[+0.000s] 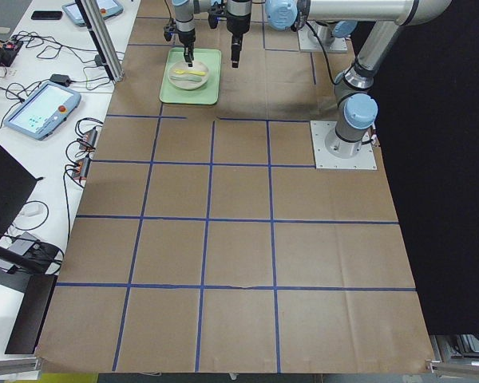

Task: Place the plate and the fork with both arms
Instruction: 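Lower the right gripper onto the yellow fork and grasp it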

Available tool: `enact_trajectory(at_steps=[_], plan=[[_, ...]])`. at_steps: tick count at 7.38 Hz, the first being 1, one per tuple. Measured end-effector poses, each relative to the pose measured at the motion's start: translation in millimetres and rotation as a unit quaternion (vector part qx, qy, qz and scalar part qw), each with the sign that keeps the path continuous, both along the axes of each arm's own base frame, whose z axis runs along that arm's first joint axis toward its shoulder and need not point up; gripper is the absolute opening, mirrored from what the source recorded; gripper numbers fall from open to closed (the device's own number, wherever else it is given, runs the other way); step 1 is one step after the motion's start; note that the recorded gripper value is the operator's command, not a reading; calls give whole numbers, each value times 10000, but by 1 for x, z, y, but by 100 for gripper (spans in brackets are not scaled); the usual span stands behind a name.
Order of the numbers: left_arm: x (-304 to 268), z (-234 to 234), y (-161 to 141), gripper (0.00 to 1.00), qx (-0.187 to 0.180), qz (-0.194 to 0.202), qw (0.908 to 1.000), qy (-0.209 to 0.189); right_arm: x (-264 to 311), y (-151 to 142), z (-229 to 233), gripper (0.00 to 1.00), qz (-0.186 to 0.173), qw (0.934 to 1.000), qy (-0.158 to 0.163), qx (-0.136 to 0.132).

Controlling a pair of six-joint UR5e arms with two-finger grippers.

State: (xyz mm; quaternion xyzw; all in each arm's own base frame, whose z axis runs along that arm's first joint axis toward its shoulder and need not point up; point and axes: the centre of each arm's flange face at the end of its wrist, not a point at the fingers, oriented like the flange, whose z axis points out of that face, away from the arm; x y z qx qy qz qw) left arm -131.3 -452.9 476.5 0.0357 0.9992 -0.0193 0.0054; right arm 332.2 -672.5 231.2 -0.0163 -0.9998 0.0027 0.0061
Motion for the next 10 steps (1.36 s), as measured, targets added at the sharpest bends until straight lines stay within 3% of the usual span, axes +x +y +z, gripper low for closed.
enact_trajectory(at_steps=[6, 10], plan=[[0, 0, 0, 100, 4, 268, 9996, 24, 2, -2, -32, 52, 50, 9998, 50, 201], [0, -1, 0, 100, 21, 280, 9996, 24, 8, -7, -48, 52, 66, 10000, 7, 27]])
